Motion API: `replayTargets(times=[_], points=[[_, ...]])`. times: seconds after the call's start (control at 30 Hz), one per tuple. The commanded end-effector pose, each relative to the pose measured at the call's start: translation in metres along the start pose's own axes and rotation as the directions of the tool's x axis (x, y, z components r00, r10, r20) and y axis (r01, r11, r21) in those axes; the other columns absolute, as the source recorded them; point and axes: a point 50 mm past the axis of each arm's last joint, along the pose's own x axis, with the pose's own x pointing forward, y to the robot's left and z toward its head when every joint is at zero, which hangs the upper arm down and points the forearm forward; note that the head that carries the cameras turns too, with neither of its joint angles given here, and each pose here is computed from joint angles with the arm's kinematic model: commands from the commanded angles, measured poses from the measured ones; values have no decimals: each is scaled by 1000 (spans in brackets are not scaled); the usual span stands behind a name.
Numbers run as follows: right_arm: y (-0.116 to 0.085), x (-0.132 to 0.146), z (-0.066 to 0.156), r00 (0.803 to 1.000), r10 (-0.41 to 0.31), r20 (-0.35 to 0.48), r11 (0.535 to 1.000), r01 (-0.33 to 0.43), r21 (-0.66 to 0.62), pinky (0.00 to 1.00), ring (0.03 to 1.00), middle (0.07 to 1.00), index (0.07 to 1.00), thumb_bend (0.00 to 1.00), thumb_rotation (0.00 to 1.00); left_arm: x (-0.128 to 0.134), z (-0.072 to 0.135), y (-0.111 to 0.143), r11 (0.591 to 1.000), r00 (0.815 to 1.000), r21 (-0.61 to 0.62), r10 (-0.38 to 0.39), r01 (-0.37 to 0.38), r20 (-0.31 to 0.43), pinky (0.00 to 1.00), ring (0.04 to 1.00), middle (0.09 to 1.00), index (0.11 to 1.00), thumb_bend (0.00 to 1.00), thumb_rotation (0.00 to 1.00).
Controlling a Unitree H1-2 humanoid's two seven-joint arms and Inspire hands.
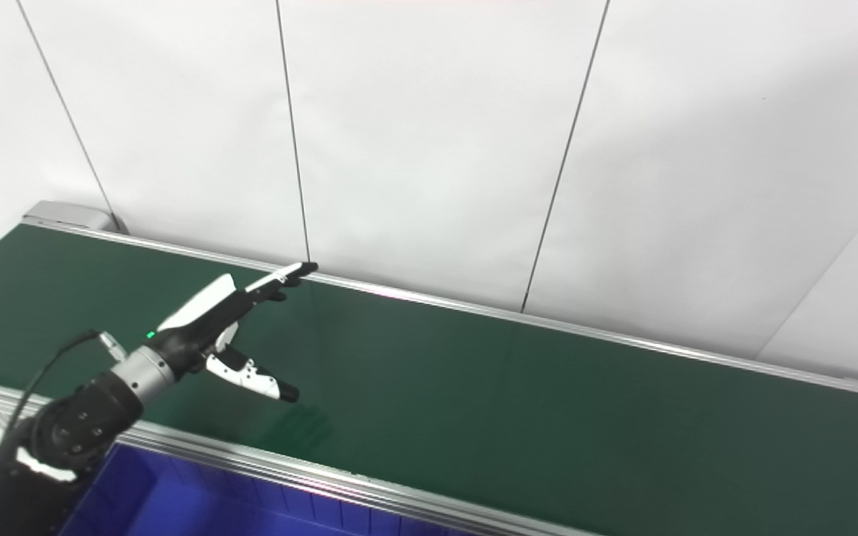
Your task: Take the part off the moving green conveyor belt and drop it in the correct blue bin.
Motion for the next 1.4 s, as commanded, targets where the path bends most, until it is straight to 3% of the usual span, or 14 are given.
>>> replayTargets(times=[0.0,0.37,0.63,0.8,1.1,1.37], points=[[-4,1,10,996,-39,85,999,39,10,706,798,844,918,919,332,8,4,25,998,1000,56,28,-27,-11,872,957,987,972,846,243],[-5,1,11,995,-37,97,999,34,33,673,782,838,905,931,354,16,-20,41,992,993,127,-7,22,-120,858,956,1000,965,874,135],[-6,0,13,994,-42,104,998,37,41,659,774,829,895,940,375,26,-32,38,978,980,200,-20,60,-197,907,968,995,973,884,73],[-7,-1,13,993,-50,103,998,46,35,628,755,820,891,947,378,33,-39,31,956,977,289,6,57,-211,903,964,993,969,891,30],[-7,-2,14,993,-50,109,998,47,33,660,766,819,889,943,385,53,-43,15,911,979,409,40,46,-200,998,1000,997,966,875,9],[-6,-3,16,992,-57,113,998,52,44,673,774,818,890,935,376,70,-44,2,868,975,488,21,93,-222,992,973,962,943,782,0]])
